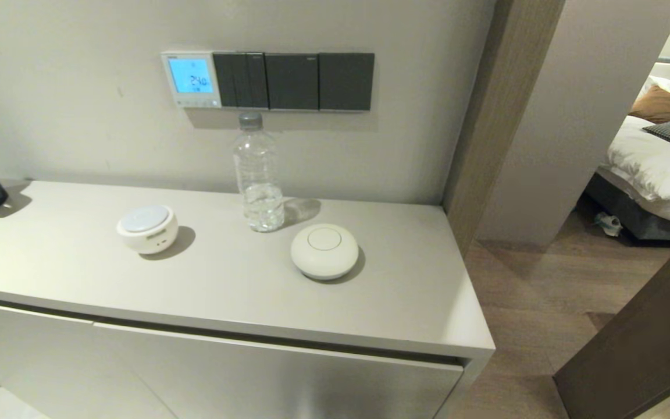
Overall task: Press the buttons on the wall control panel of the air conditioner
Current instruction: Turn off the central air conditioner
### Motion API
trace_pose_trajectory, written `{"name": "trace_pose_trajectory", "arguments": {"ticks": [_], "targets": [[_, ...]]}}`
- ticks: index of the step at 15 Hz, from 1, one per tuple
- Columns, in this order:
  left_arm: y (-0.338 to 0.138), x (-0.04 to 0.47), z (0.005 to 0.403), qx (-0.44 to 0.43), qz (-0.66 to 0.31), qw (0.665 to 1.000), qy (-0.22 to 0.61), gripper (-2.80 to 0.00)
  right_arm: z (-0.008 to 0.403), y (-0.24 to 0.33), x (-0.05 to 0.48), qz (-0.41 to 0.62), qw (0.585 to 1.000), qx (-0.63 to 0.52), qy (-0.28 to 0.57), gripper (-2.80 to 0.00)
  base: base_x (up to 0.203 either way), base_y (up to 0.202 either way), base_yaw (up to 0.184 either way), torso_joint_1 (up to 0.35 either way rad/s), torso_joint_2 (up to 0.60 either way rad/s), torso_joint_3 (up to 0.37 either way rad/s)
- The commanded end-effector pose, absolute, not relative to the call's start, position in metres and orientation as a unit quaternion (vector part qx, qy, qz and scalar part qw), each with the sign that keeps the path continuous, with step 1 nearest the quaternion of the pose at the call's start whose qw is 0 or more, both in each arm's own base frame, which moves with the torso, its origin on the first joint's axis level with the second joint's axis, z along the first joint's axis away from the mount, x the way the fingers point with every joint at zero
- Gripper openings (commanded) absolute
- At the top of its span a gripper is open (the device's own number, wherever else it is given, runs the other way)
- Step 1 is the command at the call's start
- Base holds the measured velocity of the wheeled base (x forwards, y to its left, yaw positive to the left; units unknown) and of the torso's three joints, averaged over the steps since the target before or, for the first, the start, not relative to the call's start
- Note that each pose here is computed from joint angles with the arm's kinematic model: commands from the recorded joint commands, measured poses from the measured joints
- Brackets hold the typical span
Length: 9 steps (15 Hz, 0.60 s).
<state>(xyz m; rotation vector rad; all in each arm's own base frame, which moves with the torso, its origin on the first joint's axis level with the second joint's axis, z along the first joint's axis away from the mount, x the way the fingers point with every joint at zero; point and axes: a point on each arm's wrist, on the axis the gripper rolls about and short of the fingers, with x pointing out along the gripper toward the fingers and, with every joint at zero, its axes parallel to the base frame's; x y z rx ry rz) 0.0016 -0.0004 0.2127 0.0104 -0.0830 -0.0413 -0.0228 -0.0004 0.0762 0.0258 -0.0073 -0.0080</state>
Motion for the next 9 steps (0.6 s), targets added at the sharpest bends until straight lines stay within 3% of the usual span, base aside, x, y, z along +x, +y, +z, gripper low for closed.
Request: {"name": "trace_pose_trajectory", "arguments": {"ticks": [1,5,9], "targets": [[-0.003,0.057,0.272,0.002,-0.04,0.999,-0.024,-2.8,0.075,0.0,-0.023,-0.004,1.0,0.013,-0.002,-2.8,0.0,0.0,0.0,0.0,0.0,0.0],[-0.01,0.134,0.329,-0.025,-0.092,0.995,-0.028,-2.8,0.075,0.0,-0.023,-0.004,1.0,0.013,-0.002,-2.8,0.0,0.0,0.0,0.0,0.0,0.0],[-0.034,0.209,0.334,-0.076,-0.159,0.984,-0.011,-2.8,0.075,0.0,-0.022,-0.004,1.0,0.013,-0.002,-2.8,0.0,0.0,0.0,0.0,0.0,0.0]]}}
